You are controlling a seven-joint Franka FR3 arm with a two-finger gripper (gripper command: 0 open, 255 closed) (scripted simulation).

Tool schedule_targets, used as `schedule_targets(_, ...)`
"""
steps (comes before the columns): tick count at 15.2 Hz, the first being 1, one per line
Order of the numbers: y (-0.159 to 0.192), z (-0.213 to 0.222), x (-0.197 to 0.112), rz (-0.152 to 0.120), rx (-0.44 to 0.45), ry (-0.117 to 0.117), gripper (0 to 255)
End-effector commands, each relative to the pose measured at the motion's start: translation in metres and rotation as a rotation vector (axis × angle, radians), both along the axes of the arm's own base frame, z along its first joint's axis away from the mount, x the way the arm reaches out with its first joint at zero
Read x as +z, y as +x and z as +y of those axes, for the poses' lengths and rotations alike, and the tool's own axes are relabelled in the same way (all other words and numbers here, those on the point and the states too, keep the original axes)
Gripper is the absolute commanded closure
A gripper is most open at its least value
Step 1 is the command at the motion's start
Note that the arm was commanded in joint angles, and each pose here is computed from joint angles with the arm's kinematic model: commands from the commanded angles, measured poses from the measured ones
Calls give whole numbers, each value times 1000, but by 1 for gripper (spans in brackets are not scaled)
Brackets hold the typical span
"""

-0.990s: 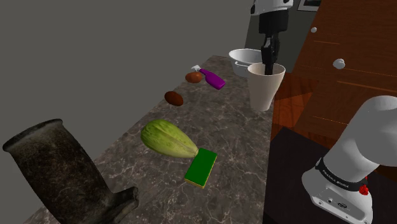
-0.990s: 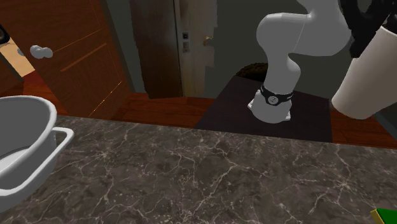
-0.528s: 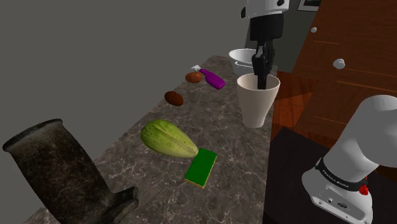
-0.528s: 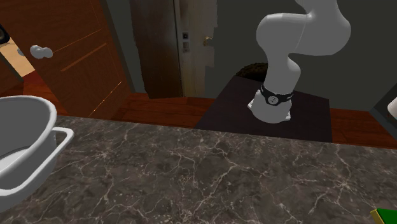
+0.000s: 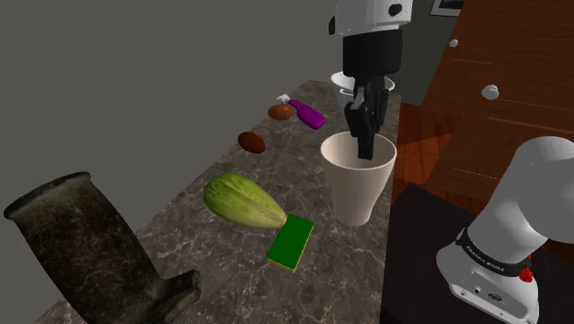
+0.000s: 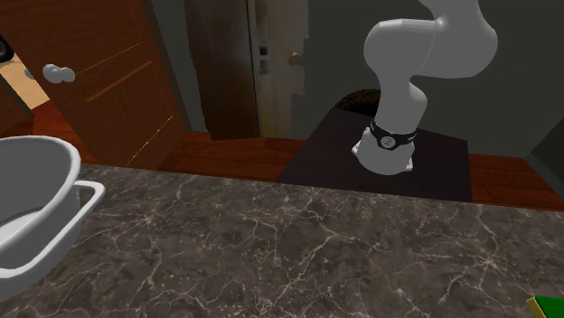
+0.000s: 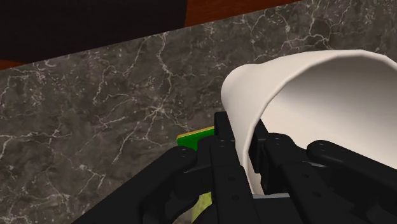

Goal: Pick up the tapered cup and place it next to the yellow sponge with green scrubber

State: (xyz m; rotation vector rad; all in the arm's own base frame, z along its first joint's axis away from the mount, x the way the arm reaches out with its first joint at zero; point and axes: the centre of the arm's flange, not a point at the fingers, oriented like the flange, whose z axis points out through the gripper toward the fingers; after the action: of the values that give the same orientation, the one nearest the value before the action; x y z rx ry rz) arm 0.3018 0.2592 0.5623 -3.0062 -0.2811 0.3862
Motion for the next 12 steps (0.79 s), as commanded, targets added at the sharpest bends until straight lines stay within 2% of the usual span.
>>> schedule_targets(1, -7, 23, 1, 0, -1, 1, 255)
schedule_targets(12, -47, 163, 1, 0, -1, 1, 255)
